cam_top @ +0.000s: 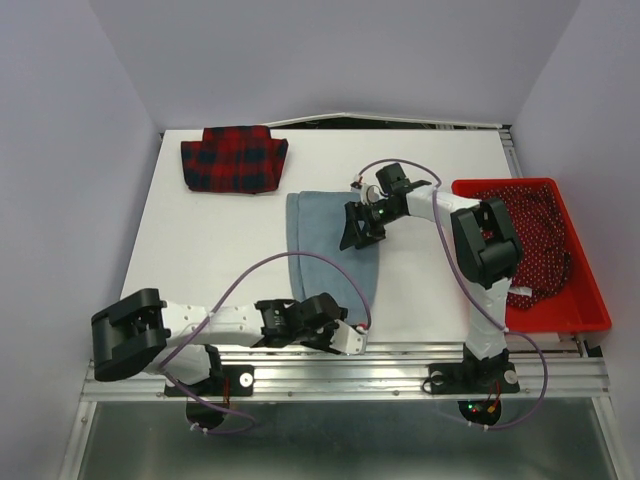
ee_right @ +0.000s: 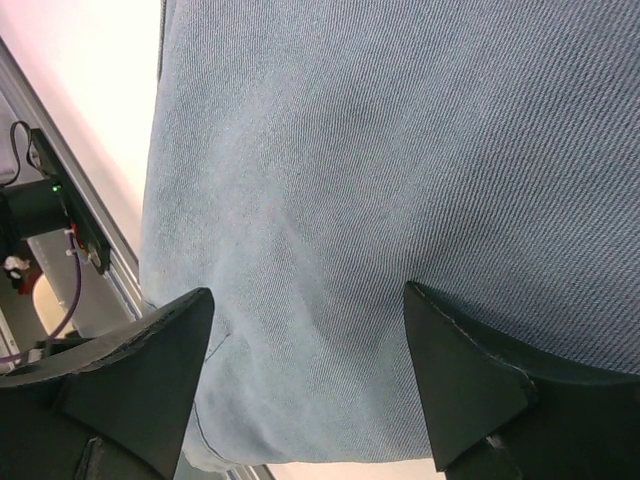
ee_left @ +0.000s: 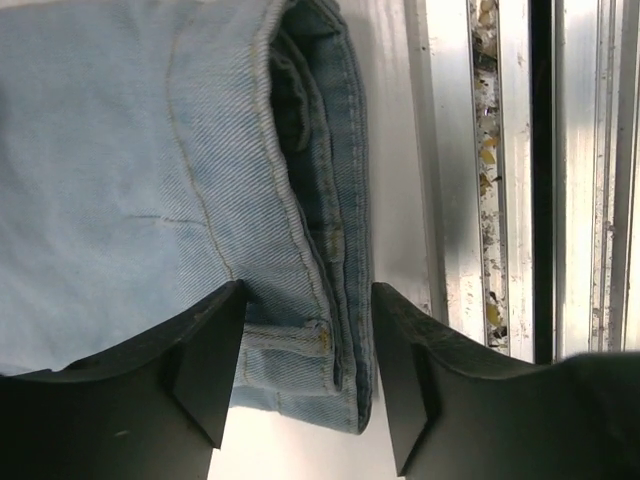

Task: Fold and stack the skirts
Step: Fold the skirt, then neatly place the folded skirt to the corner

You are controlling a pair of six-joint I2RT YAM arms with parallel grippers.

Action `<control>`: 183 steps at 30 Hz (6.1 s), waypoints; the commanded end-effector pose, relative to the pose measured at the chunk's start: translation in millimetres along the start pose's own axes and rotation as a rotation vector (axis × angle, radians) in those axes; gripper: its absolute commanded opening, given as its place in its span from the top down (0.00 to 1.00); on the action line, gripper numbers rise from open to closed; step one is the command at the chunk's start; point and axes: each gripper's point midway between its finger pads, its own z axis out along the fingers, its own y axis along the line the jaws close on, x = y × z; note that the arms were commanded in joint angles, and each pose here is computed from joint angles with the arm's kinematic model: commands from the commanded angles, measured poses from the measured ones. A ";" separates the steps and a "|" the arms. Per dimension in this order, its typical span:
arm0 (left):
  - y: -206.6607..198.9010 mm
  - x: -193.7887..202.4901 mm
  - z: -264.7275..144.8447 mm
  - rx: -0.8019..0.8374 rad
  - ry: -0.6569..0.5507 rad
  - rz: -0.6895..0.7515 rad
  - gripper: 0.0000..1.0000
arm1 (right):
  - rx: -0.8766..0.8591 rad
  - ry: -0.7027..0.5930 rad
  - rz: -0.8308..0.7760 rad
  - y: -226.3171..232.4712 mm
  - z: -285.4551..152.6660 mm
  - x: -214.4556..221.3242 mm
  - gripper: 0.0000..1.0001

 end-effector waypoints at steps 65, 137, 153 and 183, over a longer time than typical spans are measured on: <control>141.0 -64.9 -58.1 0.263 -0.163 -0.278 1.00 | -0.223 0.159 -0.146 21.1 49.3 37.3 0.82; 167.4 -53.0 -91.6 0.209 -0.465 -0.969 0.19 | -0.308 -0.207 -0.084 126.5 -109.3 8.6 0.27; 119.1 77.1 48.7 0.422 -0.157 -1.533 0.28 | -0.087 0.116 0.185 4.5 -1.5 112.6 0.25; 266.6 102.8 -184.0 -0.636 -0.399 -1.404 0.08 | 0.568 -0.430 -0.120 89.7 -38.9 -106.7 0.33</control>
